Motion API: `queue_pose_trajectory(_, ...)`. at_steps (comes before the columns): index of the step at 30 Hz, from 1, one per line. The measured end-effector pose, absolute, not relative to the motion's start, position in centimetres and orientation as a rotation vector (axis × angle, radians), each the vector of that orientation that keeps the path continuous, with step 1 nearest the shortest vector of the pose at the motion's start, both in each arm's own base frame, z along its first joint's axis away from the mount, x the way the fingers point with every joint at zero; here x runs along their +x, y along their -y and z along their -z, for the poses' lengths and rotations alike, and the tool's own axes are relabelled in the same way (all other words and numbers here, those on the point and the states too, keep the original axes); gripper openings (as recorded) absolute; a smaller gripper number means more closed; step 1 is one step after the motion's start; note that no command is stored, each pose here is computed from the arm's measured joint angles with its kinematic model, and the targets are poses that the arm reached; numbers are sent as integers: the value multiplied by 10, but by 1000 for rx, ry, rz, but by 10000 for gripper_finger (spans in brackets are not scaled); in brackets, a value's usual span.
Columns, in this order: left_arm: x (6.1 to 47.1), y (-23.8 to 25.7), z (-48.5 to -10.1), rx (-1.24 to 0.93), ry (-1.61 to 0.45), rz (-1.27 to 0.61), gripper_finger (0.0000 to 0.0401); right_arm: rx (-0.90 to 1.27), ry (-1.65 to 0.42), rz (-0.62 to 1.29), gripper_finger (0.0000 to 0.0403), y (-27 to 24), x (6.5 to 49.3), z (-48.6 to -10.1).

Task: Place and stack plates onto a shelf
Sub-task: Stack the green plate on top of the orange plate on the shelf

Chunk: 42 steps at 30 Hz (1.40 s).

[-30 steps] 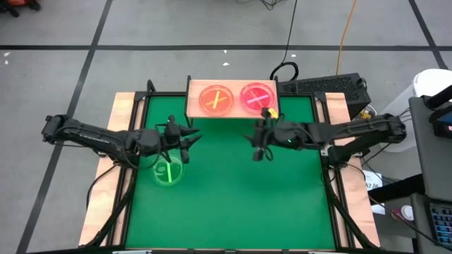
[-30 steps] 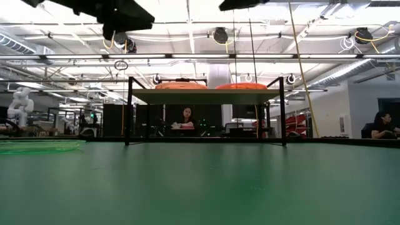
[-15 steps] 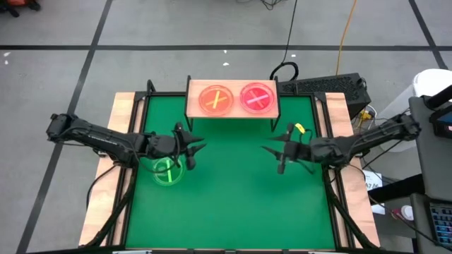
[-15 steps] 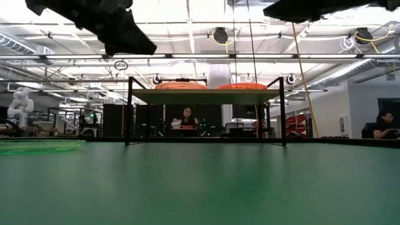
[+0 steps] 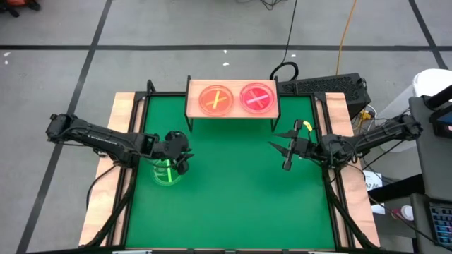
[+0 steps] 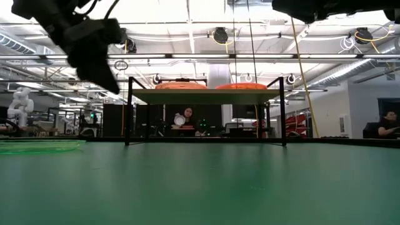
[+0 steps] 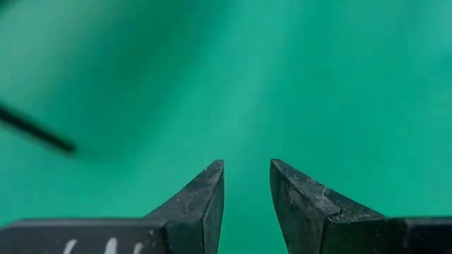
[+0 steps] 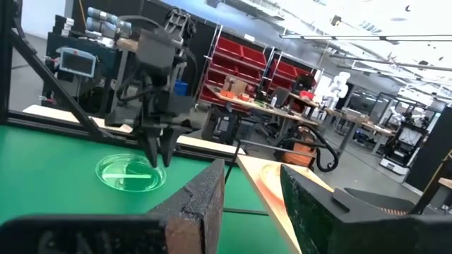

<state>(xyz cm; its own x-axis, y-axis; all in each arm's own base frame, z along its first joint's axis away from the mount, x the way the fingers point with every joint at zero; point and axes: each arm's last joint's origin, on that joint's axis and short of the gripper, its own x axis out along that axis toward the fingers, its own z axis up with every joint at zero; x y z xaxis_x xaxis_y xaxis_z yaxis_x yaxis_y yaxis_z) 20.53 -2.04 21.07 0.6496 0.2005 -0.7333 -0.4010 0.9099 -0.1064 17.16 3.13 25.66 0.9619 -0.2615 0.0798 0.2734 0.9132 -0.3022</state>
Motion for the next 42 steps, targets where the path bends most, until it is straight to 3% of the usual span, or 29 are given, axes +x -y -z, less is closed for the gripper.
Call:
queue_pose_trajectory(8,185,19,-196,-330,-1050,-392,120,-312,42,276,121,-31,172,-257)
queue_pose_trajectory(17,184,4,-183,-293,-1195,-454,120,-306,42,273,121,-31,172,-257)
queue_pose_trajectory(24,190,-21,-167,-338,-1335,-356,120,-305,36,271,121,-31,172,-256)
queue_pose_trajectory(42,189,-68,-154,-504,-1329,-185,120,-312,19,270,121,-31,172,-254)
